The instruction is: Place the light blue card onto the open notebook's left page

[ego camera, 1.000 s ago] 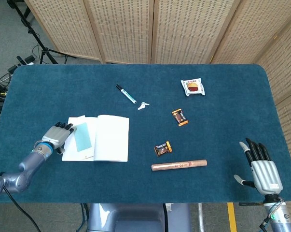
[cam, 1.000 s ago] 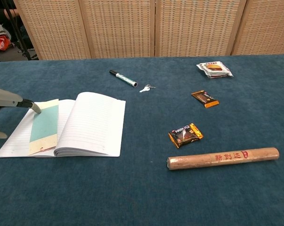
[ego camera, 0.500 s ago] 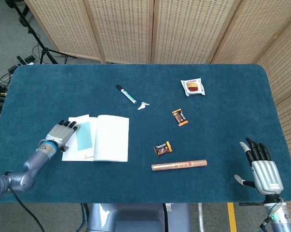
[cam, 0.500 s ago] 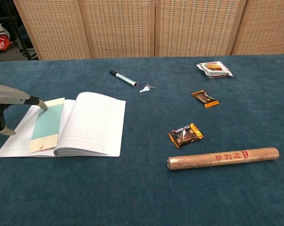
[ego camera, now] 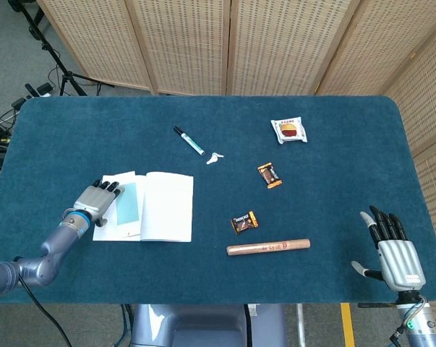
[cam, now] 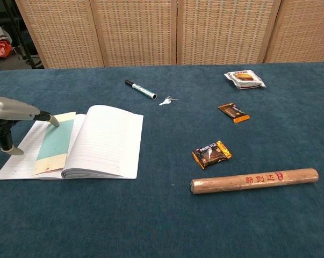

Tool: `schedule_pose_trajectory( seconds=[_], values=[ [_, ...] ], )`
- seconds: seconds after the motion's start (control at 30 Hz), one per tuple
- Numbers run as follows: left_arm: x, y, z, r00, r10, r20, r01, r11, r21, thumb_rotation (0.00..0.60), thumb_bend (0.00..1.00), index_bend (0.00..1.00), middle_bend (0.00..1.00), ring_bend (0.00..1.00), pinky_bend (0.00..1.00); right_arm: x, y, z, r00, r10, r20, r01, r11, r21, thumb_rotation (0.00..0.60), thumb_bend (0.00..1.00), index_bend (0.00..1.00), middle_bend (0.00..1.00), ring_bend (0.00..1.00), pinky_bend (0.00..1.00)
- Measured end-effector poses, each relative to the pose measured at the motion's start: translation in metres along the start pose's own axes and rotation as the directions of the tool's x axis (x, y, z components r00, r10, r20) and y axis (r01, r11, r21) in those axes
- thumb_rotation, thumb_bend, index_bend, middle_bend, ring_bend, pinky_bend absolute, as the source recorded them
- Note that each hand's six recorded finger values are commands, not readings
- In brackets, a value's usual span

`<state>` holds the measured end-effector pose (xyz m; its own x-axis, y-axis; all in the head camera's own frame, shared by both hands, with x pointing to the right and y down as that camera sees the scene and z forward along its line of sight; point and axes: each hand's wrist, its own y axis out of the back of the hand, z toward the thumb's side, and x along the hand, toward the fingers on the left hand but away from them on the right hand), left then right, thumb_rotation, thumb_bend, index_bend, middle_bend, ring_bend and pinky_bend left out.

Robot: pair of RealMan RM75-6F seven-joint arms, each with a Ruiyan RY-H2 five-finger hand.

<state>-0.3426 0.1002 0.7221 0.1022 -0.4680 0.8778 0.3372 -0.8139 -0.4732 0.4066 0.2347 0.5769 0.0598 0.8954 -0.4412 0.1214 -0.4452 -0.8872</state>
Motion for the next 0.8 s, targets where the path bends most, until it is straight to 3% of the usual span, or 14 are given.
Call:
schedule_pose_trajectory(
  seconds=[0.8],
  values=[
    [0.004,0.005,0.022,0.998,0.043,0.036,-0.044,0.999,0.020,0.600,0.31,0.00,0.00,0.00,0.00,0.001,0.001,0.001,1.000,-0.005,-0.005,0.005,1.000,-0.002,0.600,0.16,0.00,0.00,0.00,0.00]
  ],
)
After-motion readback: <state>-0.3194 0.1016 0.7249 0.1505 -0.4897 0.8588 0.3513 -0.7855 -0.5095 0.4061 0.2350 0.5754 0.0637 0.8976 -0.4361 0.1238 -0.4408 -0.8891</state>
